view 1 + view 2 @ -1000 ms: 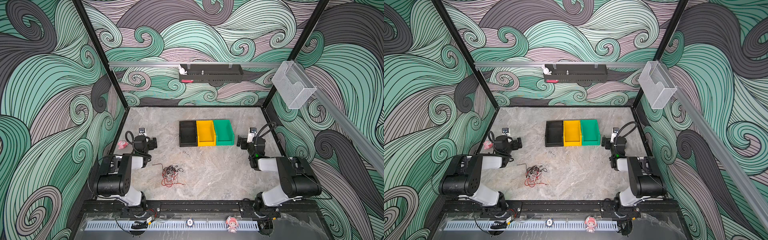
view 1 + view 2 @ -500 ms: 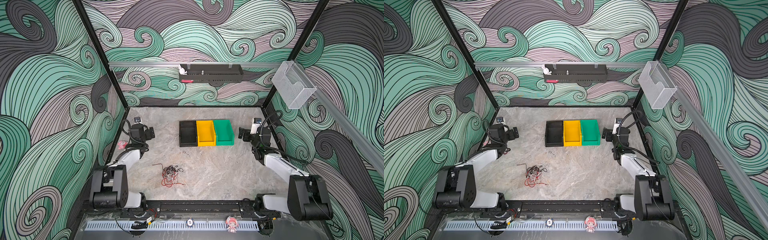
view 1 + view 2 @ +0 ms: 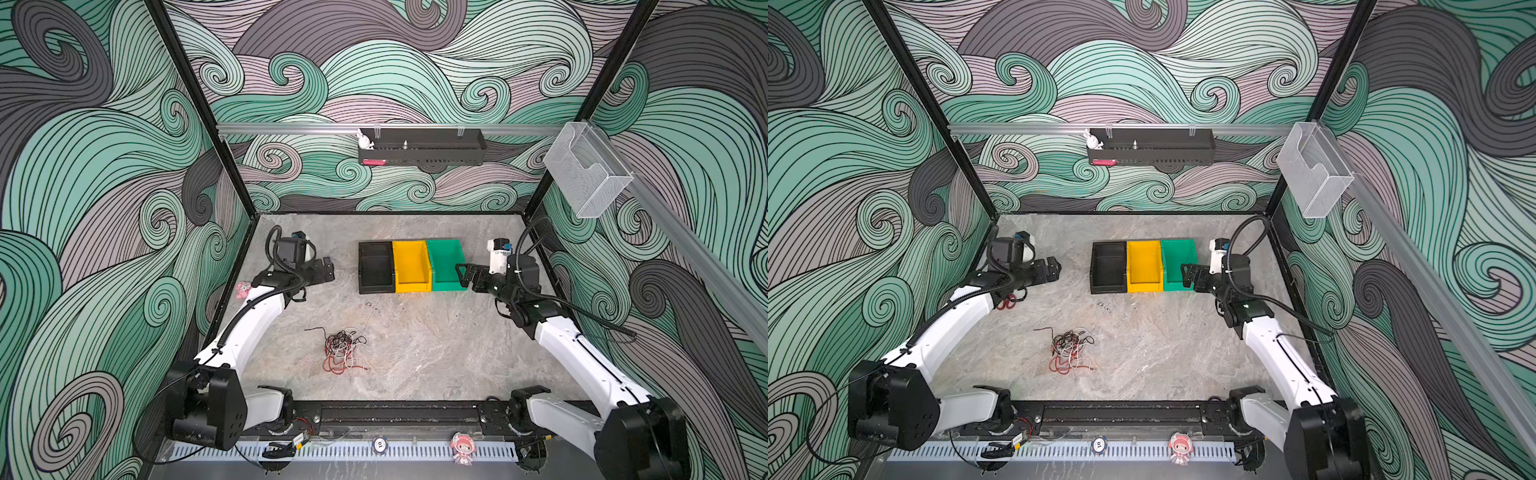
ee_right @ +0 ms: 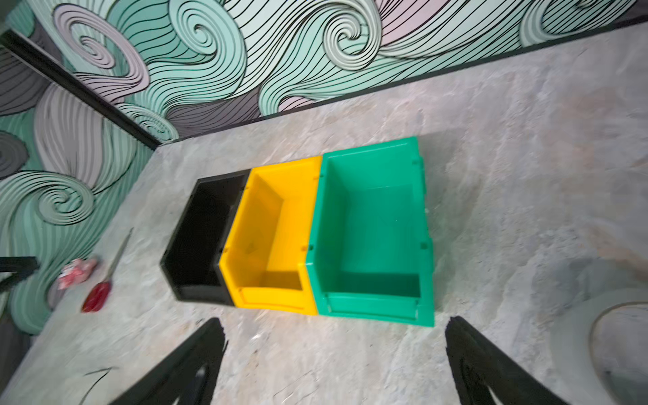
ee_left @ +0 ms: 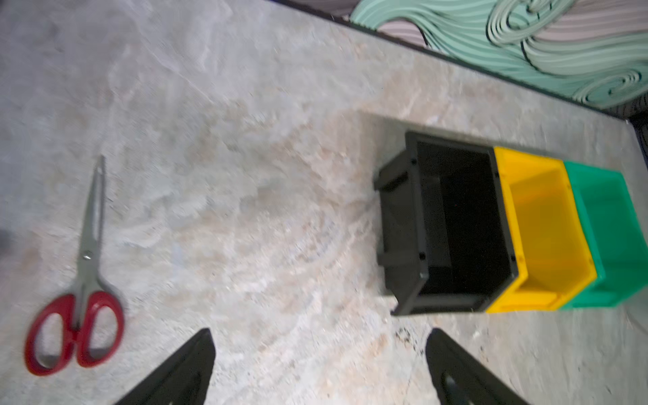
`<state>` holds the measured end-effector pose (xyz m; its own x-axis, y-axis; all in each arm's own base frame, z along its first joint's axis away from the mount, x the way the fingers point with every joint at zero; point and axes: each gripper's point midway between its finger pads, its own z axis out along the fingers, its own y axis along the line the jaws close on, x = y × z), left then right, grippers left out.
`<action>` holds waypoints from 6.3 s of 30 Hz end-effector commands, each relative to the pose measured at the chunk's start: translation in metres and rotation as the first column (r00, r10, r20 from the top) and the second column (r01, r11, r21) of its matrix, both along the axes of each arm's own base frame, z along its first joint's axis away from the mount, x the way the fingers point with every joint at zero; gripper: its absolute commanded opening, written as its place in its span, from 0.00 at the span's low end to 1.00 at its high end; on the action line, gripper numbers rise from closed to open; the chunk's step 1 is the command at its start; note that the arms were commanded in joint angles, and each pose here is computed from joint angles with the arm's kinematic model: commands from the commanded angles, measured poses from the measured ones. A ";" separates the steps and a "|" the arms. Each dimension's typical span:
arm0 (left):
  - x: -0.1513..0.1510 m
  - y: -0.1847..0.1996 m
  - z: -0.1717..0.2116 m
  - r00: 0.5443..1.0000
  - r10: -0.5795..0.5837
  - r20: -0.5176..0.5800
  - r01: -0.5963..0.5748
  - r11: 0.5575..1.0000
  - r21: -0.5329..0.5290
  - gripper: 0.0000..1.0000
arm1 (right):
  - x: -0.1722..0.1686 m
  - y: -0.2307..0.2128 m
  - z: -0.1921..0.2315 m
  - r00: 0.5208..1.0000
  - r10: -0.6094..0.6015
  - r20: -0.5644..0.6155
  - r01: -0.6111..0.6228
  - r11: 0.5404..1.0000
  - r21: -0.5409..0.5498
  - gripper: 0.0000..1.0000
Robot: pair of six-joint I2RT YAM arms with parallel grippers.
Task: Untangle the cables
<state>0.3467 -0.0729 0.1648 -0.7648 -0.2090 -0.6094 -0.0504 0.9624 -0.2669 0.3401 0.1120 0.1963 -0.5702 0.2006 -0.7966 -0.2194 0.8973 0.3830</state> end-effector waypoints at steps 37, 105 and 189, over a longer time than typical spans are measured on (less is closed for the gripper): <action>-0.147 -0.112 -0.093 0.892 -0.168 -0.419 0.071 0.969 -0.237 0.11 | -0.086 0.143 -0.043 0.924 0.361 -0.123 -0.350 0.931 0.101 0.95; -0.163 -0.133 -0.098 0.890 -0.293 -0.349 0.177 0.929 -0.326 0.69 | -0.106 0.204 -0.130 0.878 0.353 -0.324 -0.441 0.860 -0.257 0.24; -0.163 -0.101 -0.133 0.905 -0.098 -0.414 0.001 0.974 -0.228 0.06 | -0.163 0.197 -0.140 0.807 0.454 -0.378 -0.556 0.799 -0.227 0.00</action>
<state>0.1835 -0.1813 0.0300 -0.9568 -0.2426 -0.1601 -0.1469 0.8789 -0.4539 0.1668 0.3331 0.0510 -0.7331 -0.4288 -0.5279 -0.6277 0.7254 0.2824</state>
